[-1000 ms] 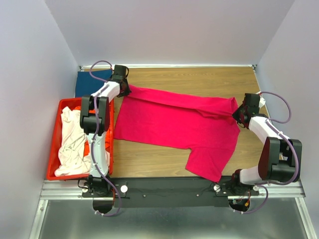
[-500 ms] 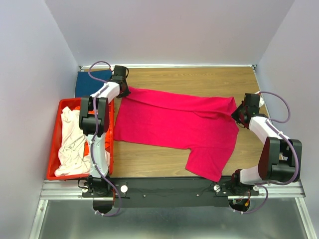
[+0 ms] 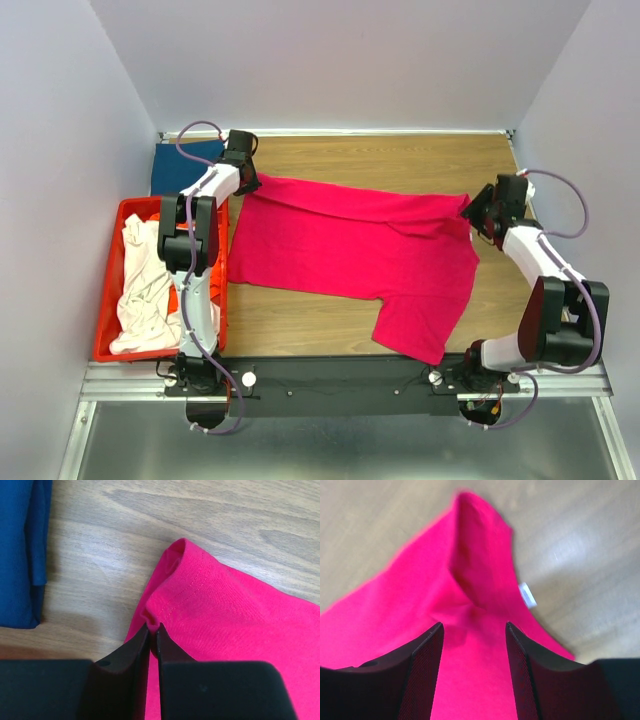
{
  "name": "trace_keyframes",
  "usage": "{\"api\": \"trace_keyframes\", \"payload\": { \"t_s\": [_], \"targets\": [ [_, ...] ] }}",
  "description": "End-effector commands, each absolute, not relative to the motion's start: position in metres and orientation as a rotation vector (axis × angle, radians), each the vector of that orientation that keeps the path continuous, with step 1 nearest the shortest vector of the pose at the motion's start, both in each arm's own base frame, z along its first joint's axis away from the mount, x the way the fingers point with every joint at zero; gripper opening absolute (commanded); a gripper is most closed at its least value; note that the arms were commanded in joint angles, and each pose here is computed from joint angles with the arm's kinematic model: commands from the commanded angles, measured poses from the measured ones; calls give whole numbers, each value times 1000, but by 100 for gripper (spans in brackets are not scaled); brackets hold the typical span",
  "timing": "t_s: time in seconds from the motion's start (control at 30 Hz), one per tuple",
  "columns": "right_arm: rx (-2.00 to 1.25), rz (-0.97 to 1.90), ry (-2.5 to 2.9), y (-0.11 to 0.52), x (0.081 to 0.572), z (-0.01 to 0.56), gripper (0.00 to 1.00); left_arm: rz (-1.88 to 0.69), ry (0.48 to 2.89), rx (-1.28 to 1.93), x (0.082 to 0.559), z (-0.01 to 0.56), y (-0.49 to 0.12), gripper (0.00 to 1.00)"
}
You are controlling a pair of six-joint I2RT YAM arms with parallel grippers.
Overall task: Fold and stack the t-shirts
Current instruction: Fold the tshirt
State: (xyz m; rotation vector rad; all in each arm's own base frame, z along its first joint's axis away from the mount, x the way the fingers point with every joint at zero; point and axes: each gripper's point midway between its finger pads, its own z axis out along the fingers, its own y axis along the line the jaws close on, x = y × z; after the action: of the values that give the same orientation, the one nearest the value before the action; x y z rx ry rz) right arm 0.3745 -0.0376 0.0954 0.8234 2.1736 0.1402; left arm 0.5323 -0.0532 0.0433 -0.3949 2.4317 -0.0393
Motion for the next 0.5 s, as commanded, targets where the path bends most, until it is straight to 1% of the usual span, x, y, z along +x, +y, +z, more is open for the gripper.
{"api": "trace_keyframes", "payload": {
  "t_s": [0.0,0.03,0.17,0.23,0.3,0.43,0.47],
  "targets": [
    [797,140,2128,-45,406,118,60,5,2393,-404,534,59,-46,17],
    [787,165,2114,-43,415,126,60,11,2393,-406,534,58,-45,19],
    [773,258,2137,-31,430,124,60,35,2398,-415,531,57,-41,19],
    [769,266,2152,-29,432,119,60,53,2391,-419,531,60,-39,20],
    [760,268,2156,-29,434,117,60,68,2382,-418,531,64,-36,22],
    [747,236,2162,-34,438,113,60,80,2368,-420,530,72,-34,30],
    [745,233,2162,-34,439,113,60,77,2366,-422,529,74,-35,36]
  ]
}}
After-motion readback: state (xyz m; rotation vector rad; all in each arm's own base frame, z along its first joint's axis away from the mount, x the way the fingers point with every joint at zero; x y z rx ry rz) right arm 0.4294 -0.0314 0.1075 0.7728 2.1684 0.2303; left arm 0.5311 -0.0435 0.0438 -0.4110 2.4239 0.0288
